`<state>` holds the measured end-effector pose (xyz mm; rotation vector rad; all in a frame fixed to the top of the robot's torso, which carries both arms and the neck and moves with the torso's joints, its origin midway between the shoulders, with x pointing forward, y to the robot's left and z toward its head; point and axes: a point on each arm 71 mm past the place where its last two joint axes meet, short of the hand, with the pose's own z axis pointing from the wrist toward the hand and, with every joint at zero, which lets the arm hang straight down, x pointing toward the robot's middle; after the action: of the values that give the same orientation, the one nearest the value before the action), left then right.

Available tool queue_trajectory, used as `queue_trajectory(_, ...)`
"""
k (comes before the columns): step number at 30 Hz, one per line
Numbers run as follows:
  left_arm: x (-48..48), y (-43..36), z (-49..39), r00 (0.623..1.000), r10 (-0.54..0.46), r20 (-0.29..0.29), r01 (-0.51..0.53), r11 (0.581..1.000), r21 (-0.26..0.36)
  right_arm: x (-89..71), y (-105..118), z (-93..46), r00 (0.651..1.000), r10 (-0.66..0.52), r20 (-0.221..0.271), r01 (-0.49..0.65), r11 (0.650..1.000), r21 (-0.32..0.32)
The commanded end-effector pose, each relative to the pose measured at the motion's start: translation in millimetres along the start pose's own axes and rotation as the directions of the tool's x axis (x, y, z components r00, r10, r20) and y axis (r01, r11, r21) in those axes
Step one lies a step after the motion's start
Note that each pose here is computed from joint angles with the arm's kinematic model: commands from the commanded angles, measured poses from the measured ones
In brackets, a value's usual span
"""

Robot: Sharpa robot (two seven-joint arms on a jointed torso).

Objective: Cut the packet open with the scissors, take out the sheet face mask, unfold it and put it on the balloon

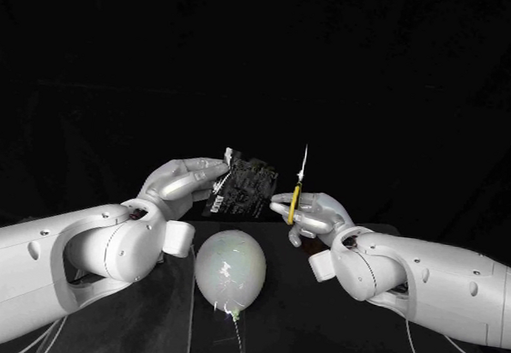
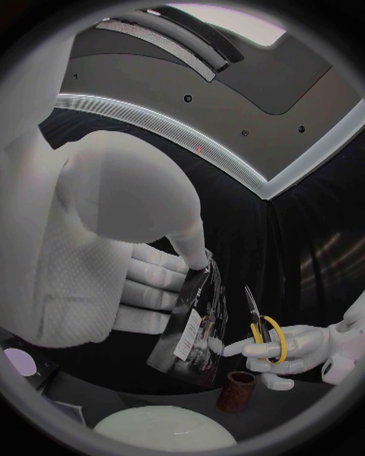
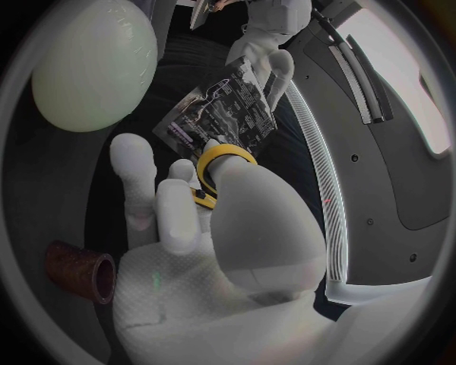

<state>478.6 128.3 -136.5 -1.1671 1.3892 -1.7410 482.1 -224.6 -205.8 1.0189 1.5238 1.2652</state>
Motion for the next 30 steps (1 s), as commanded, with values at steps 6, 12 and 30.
queue_trajectory(6,1.6,-3.7,-1.3,1.0,-0.012,-0.021,0.012,1.0,0.026,-6.6,-0.3,3.8,1.0,-0.012,0.009,0.012,1.0,-0.009)
queue_trajectory(12,4.6,-4.5,-2.5,0.999,-0.016,-0.035,0.017,0.999,0.03,-8.2,-1.0,5.5,1.0,-0.013,0.014,0.013,1.0,-0.008)
queue_trajectory(30,6.6,-4.6,-2.5,0.999,-0.019,-0.044,0.02,0.999,0.031,8.9,3.4,0.9,0.998,0.008,-0.059,-0.01,1.0,-0.022)
